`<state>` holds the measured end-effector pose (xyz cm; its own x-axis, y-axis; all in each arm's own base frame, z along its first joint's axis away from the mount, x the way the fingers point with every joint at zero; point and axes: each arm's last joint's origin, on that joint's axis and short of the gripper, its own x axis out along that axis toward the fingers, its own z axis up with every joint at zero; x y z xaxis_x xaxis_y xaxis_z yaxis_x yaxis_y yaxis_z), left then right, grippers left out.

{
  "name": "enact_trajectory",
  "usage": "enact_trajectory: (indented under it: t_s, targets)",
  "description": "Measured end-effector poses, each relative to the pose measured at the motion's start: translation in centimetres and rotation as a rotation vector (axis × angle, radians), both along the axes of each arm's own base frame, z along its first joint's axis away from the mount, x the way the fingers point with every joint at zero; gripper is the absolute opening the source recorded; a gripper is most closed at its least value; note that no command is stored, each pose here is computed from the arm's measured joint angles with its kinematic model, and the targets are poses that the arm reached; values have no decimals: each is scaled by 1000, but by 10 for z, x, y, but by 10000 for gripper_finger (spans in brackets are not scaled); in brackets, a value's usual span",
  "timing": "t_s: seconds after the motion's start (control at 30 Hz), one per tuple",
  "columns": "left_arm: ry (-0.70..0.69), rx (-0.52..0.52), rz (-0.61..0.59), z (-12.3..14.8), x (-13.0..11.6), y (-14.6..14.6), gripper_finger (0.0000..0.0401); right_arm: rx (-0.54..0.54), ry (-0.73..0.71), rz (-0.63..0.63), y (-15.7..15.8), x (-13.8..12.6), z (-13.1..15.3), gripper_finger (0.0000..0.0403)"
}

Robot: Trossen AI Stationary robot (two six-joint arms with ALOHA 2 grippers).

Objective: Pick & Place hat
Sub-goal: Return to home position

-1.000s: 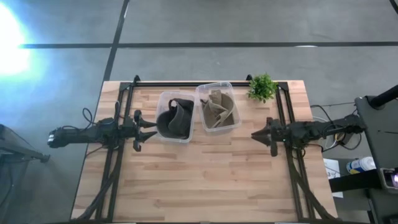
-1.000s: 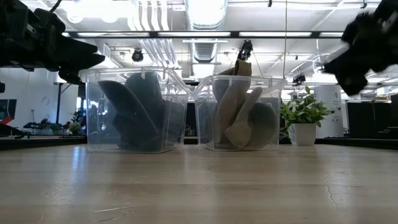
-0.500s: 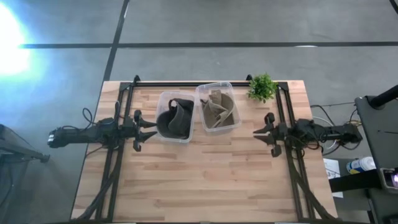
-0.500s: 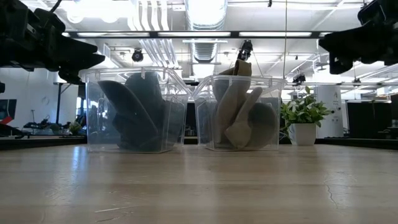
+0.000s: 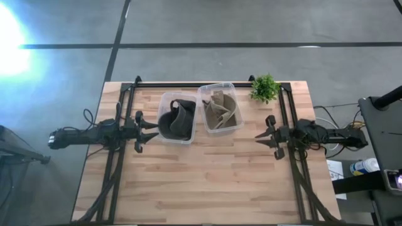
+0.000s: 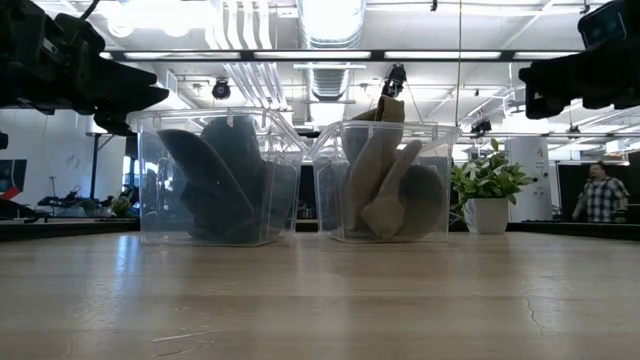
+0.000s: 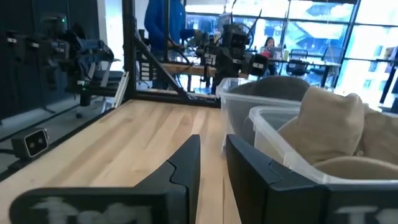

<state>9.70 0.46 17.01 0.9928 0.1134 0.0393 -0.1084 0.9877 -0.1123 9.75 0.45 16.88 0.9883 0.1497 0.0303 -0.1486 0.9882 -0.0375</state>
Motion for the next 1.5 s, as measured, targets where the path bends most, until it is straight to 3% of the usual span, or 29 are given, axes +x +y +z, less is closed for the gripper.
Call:
enact_trajectory:
  t_s: [0.37, 1.5]
  targets:
    - [1, 0, 0, 0, 0, 0, 172, 103, 37, 2, 0, 1, -2, 73]
    - [1, 0, 0, 0, 0, 0, 172, 103, 39, 0, 0, 2, -2, 73]
